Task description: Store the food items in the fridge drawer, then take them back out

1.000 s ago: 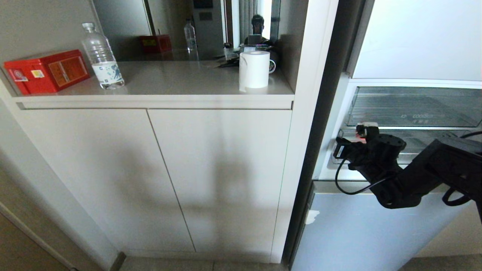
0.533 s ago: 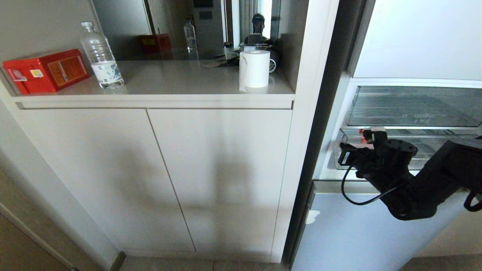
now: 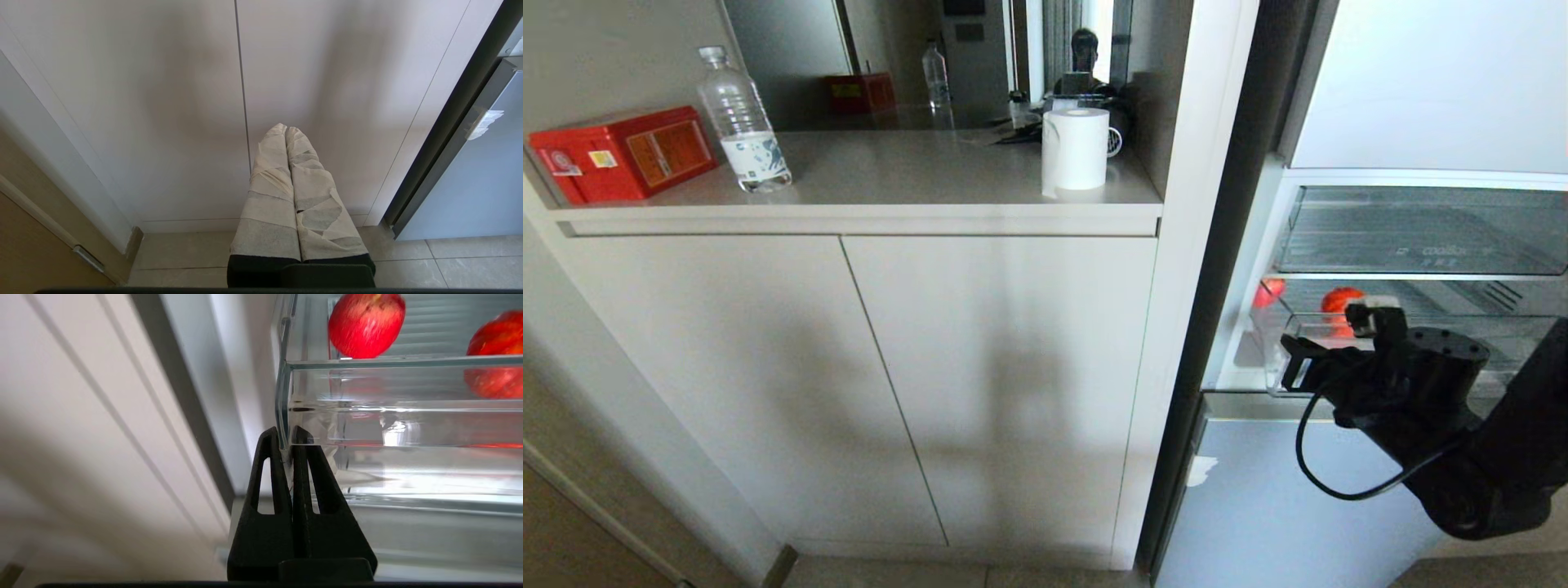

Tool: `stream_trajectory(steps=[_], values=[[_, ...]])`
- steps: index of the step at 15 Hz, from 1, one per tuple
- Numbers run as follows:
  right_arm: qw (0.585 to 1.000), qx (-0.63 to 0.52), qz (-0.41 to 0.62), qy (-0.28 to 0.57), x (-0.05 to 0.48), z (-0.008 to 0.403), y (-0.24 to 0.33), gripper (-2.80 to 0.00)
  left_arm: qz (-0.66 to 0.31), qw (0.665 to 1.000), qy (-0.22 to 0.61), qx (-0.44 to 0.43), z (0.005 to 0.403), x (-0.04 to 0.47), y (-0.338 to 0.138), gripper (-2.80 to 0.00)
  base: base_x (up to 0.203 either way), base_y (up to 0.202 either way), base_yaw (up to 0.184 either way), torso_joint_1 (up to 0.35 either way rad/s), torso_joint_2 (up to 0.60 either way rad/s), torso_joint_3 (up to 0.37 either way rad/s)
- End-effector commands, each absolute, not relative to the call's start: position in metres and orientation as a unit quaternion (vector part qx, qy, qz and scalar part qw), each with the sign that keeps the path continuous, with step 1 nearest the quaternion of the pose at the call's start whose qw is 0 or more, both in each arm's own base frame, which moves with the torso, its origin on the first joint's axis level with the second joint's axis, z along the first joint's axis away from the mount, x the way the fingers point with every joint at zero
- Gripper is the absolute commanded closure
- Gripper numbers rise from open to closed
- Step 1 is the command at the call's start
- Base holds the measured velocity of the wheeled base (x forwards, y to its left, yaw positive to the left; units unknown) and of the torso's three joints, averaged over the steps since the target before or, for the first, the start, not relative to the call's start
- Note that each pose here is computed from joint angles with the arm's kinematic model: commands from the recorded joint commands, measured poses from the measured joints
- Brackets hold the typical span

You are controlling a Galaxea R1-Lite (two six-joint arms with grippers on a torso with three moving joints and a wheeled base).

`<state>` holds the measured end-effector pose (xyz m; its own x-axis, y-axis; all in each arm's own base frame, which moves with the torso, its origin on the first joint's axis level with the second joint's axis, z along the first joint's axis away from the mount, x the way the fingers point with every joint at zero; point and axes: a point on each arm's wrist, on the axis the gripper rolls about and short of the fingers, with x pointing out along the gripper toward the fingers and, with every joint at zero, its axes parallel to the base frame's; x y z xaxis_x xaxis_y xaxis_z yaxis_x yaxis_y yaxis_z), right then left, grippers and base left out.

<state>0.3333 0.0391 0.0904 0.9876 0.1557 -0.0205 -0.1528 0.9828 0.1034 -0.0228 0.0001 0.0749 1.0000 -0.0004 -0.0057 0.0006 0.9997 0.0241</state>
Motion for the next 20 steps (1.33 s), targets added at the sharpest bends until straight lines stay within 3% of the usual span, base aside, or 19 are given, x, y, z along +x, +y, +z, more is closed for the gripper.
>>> stream_trajectory(steps=[1, 3, 4, 11, 15, 20], values=[[0.995, 0.051, 0.086, 0.024, 0.309, 0.091, 0.042, 0.0, 0.0, 1.0, 0.004, 0.012, 0.075, -0.023, 0.0, 0.0, 0.0, 0.0, 0.0, 0.0, 0.0, 0.0], [0.994, 0.052, 0.088, 0.041, 0.296, 0.088, 0.042, 0.0, 0.0, 1.0, 0.004, 0.012, 0.075, -0.023, 0.0, 0.0, 0.0, 0.0, 0.0, 0.0, 0.0, 0.0], [0.994, 0.052, 0.088, 0.044, 0.294, 0.087, 0.042, -2.8, 0.0, 1.0, 0.004, 0.012, 0.075, -0.023, 0.0, 0.0, 0.0, 0.0, 0.0, 0.0, 0.0, 0.0], [0.992, 0.048, 0.093, 0.067, 0.262, 0.089, 0.041, -2.8, 0.0, 1.0, 0.004, 0.012, 0.075, -0.023, 0.0, 0.0, 0.0, 0.0, 0.0, 0.0, 0.0, 0.0], [0.991, 0.048, 0.086, 0.087, 0.22, 0.093, 0.034, -2.8, 0.0, 1.0, 0.004, 0.012, 0.075, -0.023, 0.0, 0.0, 0.0, 0.0, 0.0, 0.0, 0.0, 0.0], [0.998, 0.044, -0.02, 0.036, 0.204, 0.113, 0.013, -2.8, 0.0, 1.0, 0.004, 0.012, 0.075, -0.023, 0.0, 0.0, 0.0, 0.0, 0.0, 0.0, 0.0, 0.0]])
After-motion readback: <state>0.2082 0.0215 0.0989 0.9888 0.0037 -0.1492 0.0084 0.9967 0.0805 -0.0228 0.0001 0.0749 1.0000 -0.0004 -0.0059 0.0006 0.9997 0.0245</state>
